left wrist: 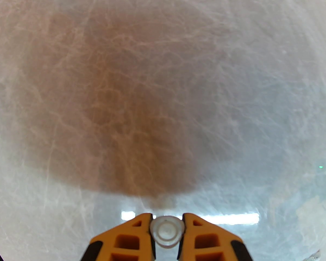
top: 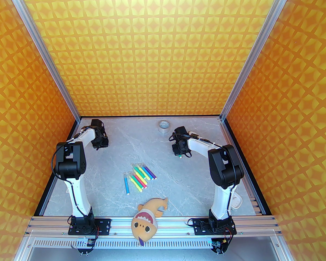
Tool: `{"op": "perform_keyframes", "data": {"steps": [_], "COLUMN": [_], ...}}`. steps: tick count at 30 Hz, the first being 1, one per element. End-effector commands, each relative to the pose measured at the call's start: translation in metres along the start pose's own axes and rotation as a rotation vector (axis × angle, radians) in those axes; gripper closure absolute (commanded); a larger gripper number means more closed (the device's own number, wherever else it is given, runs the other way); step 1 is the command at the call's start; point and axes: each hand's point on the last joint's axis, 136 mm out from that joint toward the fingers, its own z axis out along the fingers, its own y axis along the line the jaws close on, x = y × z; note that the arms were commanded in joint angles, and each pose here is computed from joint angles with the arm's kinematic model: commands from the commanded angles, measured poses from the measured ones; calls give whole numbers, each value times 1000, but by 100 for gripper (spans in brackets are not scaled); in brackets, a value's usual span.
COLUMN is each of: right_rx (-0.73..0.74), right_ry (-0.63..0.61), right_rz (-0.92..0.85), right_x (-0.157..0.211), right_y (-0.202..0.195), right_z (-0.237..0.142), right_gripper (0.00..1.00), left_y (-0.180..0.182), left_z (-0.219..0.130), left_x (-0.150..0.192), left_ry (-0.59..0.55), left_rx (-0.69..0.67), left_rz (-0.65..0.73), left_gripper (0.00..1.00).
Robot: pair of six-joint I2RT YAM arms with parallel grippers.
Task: Open the pen caps
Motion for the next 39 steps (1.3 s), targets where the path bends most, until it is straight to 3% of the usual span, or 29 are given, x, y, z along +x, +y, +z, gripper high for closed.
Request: {"op": "perform_keyframes", "data": {"steps": [1,8,21,31,39], "right_rx": [-9,-7,-2,3,4], "right_ry": [26,52,57,58,56], "right_rz": [20,25,27,30,25], "right_x": [-1,0,2,3,2], "right_y": [-1,-2,-2,-4,-4], "right_z": [3,8,8,7,7], "right_gripper": [93,91,81,77,71], "left_y": [7,8,8,3,-3], "left_z": [2,12,11,-5,-31], "left_x": [-3,0,0,-5,-11], "left_ry": [11,34,27,-30,-99], "left_rx": [-20,-22,-19,11,47], "left_rz": [12,19,19,16,4], "left_gripper": [94,92,78,59,55]}}
